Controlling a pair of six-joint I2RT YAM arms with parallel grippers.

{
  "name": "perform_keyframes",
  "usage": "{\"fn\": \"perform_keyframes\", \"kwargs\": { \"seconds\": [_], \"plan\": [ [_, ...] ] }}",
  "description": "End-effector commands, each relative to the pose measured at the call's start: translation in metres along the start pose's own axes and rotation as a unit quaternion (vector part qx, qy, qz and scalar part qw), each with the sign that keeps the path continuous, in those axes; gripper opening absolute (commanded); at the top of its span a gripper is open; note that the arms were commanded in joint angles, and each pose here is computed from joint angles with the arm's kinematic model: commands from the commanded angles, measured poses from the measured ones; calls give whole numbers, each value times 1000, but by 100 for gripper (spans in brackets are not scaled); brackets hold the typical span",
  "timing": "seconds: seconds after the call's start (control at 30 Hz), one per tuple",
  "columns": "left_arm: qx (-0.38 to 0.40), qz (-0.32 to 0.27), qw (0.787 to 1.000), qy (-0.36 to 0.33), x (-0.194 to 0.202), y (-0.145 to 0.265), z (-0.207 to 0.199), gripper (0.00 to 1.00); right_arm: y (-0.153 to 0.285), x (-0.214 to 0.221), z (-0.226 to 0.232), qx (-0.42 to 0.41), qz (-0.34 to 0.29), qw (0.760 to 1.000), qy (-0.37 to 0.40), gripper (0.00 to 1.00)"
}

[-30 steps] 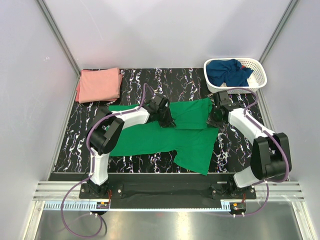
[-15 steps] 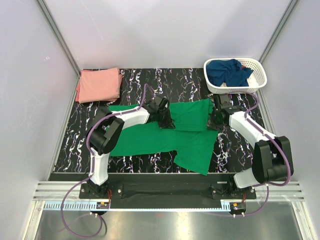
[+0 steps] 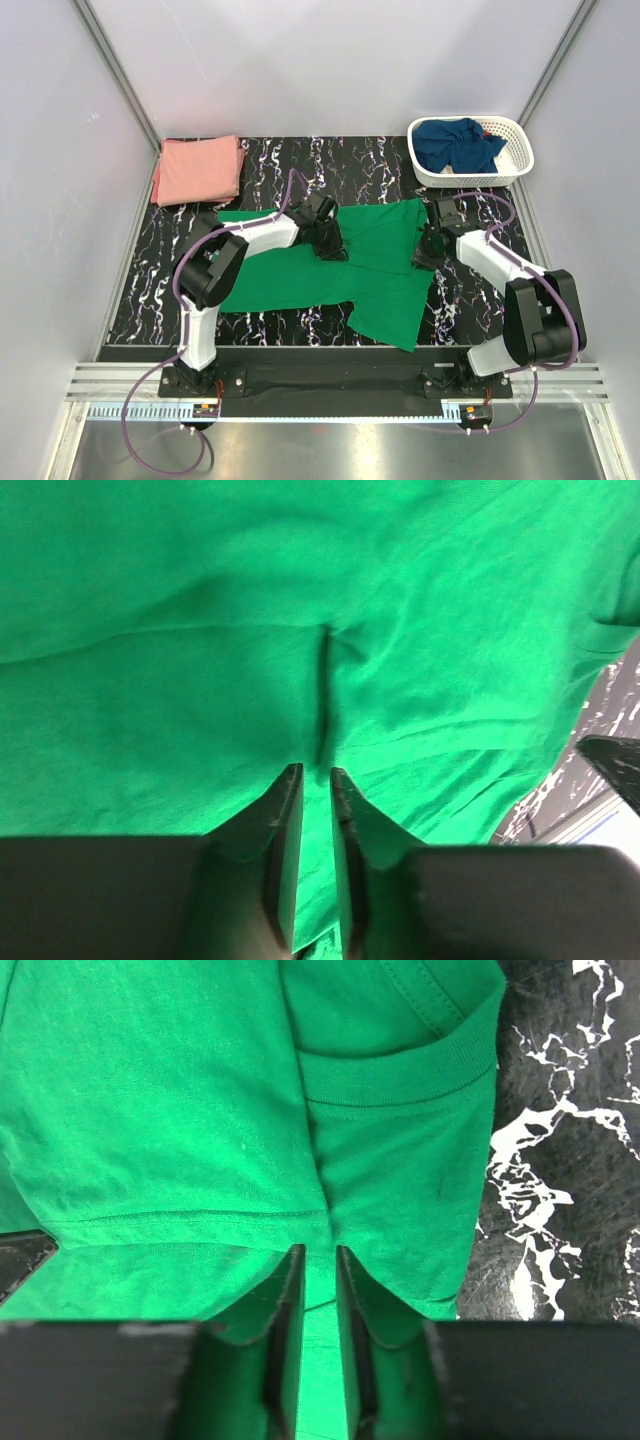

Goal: Fold and stack the t-shirts

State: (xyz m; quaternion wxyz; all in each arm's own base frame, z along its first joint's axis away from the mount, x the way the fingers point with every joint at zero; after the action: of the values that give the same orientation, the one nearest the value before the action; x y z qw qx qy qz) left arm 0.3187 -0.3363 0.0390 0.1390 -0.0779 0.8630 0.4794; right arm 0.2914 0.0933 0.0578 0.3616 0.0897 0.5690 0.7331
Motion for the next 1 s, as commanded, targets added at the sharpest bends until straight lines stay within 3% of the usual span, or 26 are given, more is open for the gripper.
{"fn": "perform_keyframes", "kwargs": {
  "seconds": [0.0, 0.13, 0.27, 0.4, 0.53, 0.7, 0.97],
  "plan": [
    [18, -9, 1000, -12, -13, 15, -8, 24, 10, -23, 13, -11, -38, 999, 10, 27],
    [20, -32, 999, -19, -27, 37, -5, 34, 20, -55, 21, -38, -59, 998, -3, 40],
    [0, -92, 996, -15, -54, 73, 16, 39, 16, -84, 43, -107, -53, 992, 40, 41],
    [-30, -131, 990, 29, -83, 102, 75, 40, 0, -111, 69, -175, -58, 980, 81, 41],
    [-53, -150, 986, 55, -102, 121, 122, 41, -18, -135, 75, -177, -76, 976, 104, 31],
    [-61, -174, 980, 81, -115, 131, 156, 46, -36, -174, 62, -185, -79, 979, 40, 21],
    [-49, -149, 981, 112, -113, 115, 186, 46, -48, -181, 82, -283, -45, 957, 30, 37]
  ]
}}
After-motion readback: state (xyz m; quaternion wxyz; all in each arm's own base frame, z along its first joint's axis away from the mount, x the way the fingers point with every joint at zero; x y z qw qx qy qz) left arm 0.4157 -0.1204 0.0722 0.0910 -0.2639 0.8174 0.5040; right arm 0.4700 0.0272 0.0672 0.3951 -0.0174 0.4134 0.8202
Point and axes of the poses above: each gripper's point midway between its finger pads, its own y axis back along the fingers, its own z axis along the line the jaws close on, x = y × z, the point moved 1 cm from there along y, back along the fingers, and after that the axes turned 12 degrees about -y, right-handed, at the moved point
